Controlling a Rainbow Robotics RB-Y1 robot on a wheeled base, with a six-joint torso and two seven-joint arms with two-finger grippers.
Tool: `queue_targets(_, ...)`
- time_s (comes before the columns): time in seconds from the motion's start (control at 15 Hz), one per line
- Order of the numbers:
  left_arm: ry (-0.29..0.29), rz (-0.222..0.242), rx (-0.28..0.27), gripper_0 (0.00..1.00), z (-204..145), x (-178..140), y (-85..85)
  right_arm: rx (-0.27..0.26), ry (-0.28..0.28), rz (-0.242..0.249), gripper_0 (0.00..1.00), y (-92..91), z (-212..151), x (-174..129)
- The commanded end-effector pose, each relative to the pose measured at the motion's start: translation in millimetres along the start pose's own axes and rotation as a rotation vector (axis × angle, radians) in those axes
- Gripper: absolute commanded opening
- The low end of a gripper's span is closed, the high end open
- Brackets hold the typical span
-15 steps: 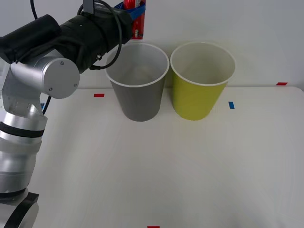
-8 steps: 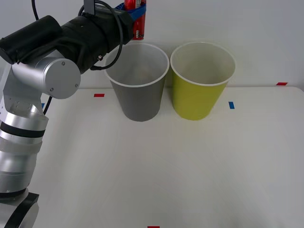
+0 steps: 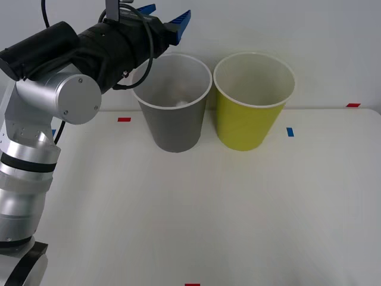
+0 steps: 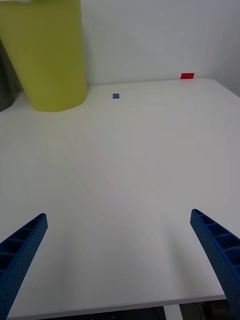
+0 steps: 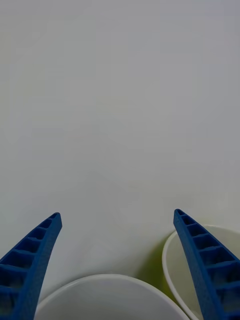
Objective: Put cans in the gray bin and PET bottles in the light green bin.
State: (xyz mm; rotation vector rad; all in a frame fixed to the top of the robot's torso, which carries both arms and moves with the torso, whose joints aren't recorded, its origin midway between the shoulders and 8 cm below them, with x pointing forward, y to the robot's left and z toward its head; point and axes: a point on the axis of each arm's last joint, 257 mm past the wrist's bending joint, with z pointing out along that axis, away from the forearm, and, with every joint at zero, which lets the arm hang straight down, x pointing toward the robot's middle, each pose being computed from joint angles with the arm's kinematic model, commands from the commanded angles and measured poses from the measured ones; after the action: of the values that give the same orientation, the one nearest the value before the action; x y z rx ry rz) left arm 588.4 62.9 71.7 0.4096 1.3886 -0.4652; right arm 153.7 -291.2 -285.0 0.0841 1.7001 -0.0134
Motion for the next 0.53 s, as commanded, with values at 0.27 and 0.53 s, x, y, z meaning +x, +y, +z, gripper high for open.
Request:
queue_targets(0.27,0.002,0.005,-0.002,1.0,-0.3,0.3,1.0,0.0,0.0,0.0,1.0,0.0,0.0,0.0)
queue_targets(0.53,0.009,0.002,0.011,1.0,-34.1,14.4,0.3,0.0,0.0,0.0,1.0,0.0,0.0,0.0)
